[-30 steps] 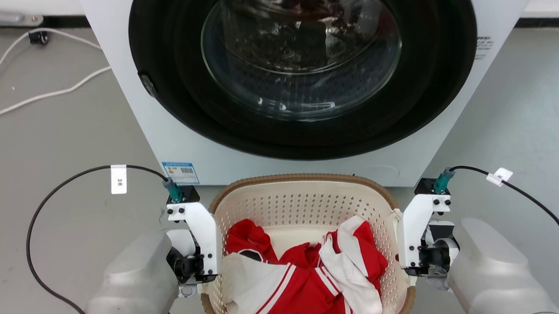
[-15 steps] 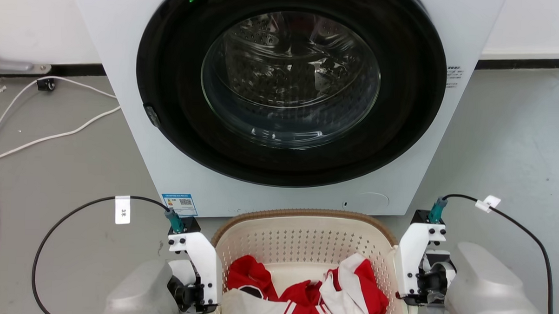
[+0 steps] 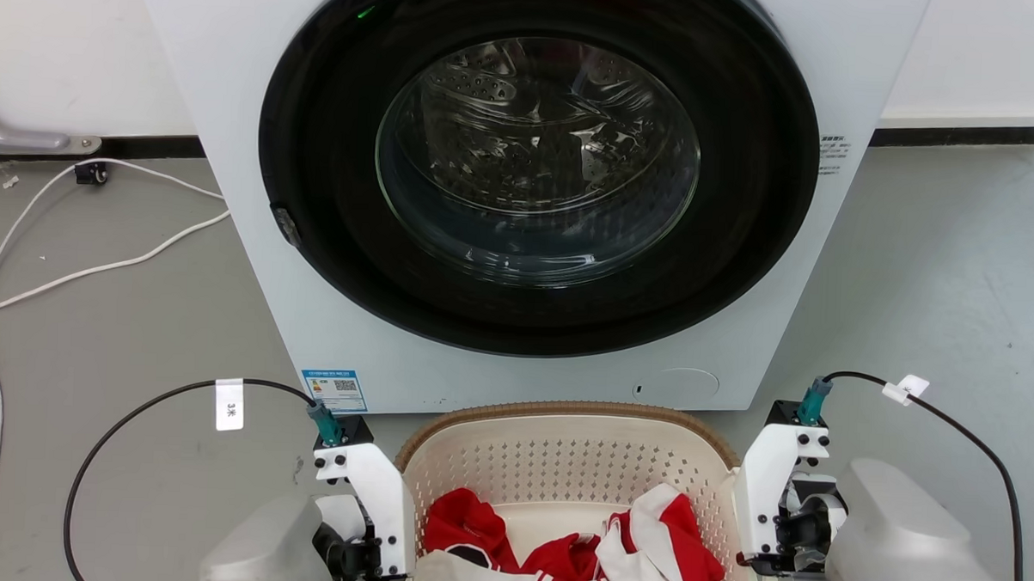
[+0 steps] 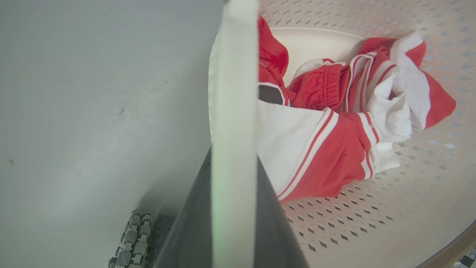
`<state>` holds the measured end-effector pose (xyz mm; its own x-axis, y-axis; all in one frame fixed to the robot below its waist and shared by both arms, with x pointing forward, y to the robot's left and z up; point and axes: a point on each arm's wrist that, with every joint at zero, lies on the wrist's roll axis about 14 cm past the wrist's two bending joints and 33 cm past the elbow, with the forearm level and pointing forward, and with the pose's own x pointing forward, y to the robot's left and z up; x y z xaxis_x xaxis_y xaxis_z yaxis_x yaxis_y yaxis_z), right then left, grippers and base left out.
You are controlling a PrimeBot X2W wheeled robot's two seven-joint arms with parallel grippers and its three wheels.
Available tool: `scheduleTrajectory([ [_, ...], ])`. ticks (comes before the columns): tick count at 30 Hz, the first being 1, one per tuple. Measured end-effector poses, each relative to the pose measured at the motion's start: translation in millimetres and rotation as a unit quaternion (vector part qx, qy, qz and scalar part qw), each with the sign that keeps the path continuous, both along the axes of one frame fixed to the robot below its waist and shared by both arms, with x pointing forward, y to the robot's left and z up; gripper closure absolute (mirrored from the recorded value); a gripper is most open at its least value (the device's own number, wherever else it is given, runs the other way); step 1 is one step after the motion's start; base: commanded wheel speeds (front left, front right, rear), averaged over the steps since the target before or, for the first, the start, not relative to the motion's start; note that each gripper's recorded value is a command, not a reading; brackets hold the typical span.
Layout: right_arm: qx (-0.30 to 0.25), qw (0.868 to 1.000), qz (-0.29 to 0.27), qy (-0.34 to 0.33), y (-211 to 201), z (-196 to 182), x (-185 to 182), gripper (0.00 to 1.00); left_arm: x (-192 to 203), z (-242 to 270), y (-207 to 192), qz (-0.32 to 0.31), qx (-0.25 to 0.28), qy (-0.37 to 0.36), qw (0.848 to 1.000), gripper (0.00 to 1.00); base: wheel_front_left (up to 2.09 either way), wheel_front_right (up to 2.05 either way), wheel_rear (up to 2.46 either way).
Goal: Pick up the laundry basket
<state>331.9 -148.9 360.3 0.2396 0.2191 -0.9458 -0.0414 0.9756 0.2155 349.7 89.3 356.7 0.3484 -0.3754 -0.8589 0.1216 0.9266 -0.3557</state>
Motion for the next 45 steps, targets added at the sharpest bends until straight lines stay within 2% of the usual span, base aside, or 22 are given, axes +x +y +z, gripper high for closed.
scheduleTrajectory([
  [45,0.003,1.000,-0.004,0.013,1.7,0.0,-1.6,1.00,-1.6,-3.3,1.0,0.002,0.002,-0.005,1.000,1.00,0.00,0.00,0.00],
])
